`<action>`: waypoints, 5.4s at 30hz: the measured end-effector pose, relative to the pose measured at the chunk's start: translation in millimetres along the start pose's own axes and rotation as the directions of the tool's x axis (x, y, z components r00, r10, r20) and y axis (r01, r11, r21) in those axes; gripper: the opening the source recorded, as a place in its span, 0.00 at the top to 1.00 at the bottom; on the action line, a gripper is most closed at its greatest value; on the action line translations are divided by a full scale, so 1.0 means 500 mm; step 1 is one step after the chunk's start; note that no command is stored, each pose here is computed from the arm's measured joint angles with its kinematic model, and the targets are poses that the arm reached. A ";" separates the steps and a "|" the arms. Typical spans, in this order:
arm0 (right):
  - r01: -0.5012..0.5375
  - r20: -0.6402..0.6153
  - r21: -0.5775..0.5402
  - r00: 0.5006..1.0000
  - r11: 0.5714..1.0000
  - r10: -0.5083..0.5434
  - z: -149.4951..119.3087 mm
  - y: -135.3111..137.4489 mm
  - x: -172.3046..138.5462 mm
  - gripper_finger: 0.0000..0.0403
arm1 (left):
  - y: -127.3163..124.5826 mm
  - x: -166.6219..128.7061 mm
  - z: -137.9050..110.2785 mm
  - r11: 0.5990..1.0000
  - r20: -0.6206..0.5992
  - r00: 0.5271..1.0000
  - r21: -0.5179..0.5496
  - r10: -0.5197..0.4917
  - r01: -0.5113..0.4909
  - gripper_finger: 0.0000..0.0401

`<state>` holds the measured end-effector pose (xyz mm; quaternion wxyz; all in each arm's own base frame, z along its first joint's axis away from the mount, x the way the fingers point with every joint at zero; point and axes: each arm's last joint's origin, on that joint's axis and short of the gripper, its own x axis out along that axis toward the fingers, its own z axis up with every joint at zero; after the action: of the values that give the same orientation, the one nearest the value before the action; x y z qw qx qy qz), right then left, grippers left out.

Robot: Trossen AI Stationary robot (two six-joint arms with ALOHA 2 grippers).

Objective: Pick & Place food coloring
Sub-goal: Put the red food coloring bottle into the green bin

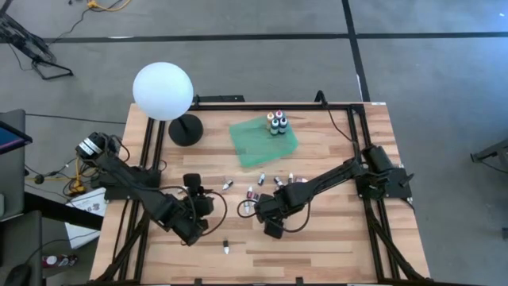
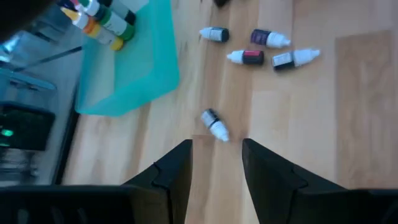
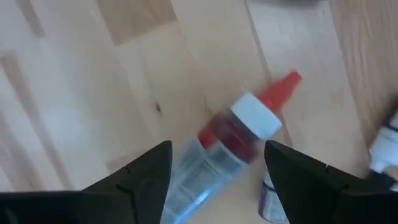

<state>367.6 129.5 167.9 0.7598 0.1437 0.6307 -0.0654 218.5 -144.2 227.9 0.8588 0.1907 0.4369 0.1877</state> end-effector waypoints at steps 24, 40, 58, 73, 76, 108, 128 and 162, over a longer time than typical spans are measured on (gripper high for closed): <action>0.041 -0.093 -0.114 0.994 0.993 -0.052 -0.021 -0.006 -0.001 0.38 | 0.003 -0.010 -0.001 1.000 0.021 1.000 -0.012 -0.002 0.002 0.67; 0.067 -0.098 -0.343 0.989 0.937 -0.107 -0.040 0.006 -0.002 0.38 | 0.003 -0.010 -0.001 1.000 0.020 1.000 -0.011 -0.002 0.003 0.67; -0.022 -0.126 -0.298 0.992 0.954 -0.016 -0.004 -0.016 0.048 0.38 | 0.002 -0.010 -0.001 1.000 0.020 1.000 -0.012 -0.002 0.002 0.67; -0.052 -0.189 -0.380 0.982 0.924 -0.023 -0.012 -0.011 0.030 0.49 | 0.003 -0.010 0.000 1.000 0.035 0.999 -0.015 0.019 -0.018 0.67; -0.054 -0.168 -0.360 0.986 0.931 -0.008 -0.001 -0.014 0.027 0.51 | 0.003 -0.010 0.000 1.000 0.036 0.999 -0.016 0.019 -0.018 0.67; -0.071 -0.106 -0.392 0.994 0.917 0.032 0.025 -0.027 0.032 0.61 | 0.003 -0.010 0.000 1.000 0.036 0.999 -0.016 0.018 -0.018 0.67; -0.047 -0.181 -0.352 0.983 0.935 -0.019 0.010 -0.037 0.031 0.63 | 0.003 -0.010 0.001 1.000 0.039 0.999 -0.020 0.017 -0.016 0.67; -0.045 -0.185 -0.361 0.983 0.931 -0.024 0.009 -0.037 0.031 0.73 | 0.003 -0.010 0.001 1.000 0.039 0.999 -0.020 0.017 -0.016 0.67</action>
<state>369.8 111.6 151.1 0.7114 0.0093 0.6991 0.0705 215.8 -145.6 232.2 0.8674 0.1893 0.4167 0.1955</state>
